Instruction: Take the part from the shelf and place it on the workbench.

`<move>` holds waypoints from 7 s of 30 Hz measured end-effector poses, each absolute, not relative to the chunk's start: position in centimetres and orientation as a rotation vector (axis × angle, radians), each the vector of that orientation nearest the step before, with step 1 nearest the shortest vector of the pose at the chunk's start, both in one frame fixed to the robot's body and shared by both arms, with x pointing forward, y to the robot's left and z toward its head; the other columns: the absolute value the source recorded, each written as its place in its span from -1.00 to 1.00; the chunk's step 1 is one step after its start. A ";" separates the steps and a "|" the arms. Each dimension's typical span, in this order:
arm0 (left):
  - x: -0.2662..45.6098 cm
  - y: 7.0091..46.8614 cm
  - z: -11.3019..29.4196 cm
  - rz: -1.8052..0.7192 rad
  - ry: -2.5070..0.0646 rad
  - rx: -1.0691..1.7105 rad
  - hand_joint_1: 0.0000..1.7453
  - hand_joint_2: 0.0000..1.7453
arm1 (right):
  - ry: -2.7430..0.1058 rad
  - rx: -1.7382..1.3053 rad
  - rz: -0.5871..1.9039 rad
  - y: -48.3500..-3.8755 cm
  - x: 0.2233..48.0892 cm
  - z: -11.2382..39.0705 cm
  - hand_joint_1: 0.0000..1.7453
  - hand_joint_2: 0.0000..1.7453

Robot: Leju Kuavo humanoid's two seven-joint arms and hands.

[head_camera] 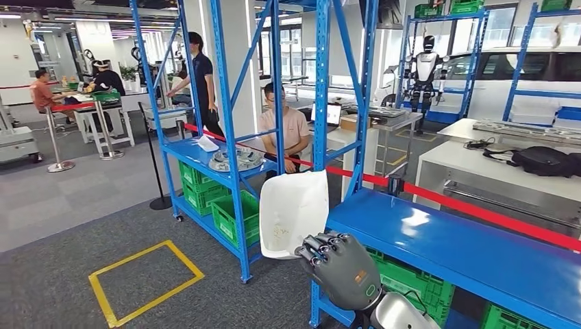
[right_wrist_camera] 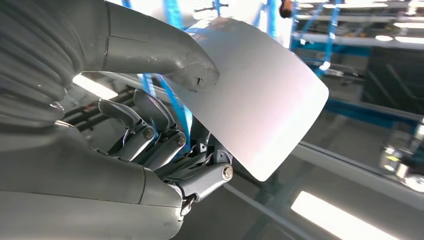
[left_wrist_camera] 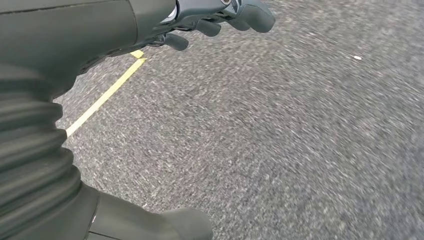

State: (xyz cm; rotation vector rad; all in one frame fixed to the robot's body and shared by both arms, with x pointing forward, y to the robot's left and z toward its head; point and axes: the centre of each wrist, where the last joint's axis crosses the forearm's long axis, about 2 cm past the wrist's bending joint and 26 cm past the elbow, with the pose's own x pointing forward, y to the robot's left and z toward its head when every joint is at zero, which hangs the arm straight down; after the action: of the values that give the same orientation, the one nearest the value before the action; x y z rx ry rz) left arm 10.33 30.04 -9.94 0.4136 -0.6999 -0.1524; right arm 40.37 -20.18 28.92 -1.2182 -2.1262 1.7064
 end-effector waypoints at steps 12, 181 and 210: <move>10.4 30.0 -9.9 -0.148 -0.710 0.411 -1.00 1.00 | -2.095 -1.224 1.718 -21.4 39.9 27.8 1.00 1.00; 8.1 30.6 -10.4 -0.141 -0.673 0.403 -1.00 1.00 | -2.132 -1.228 1.694 -21.3 39.4 28.5 1.00 1.00; 8.6 31.1 -10.4 -0.144 -0.734 0.297 -1.00 1.00 | -2.100 -1.254 1.687 -21.9 39.8 28.6 1.00 1.00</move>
State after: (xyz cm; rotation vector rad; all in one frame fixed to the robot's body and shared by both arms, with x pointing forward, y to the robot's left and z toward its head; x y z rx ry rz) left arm 8.63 31.13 -10.37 0.2970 -0.7345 -0.1442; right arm 39.80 -21.90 28.60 -1.2540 -2.0996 1.6872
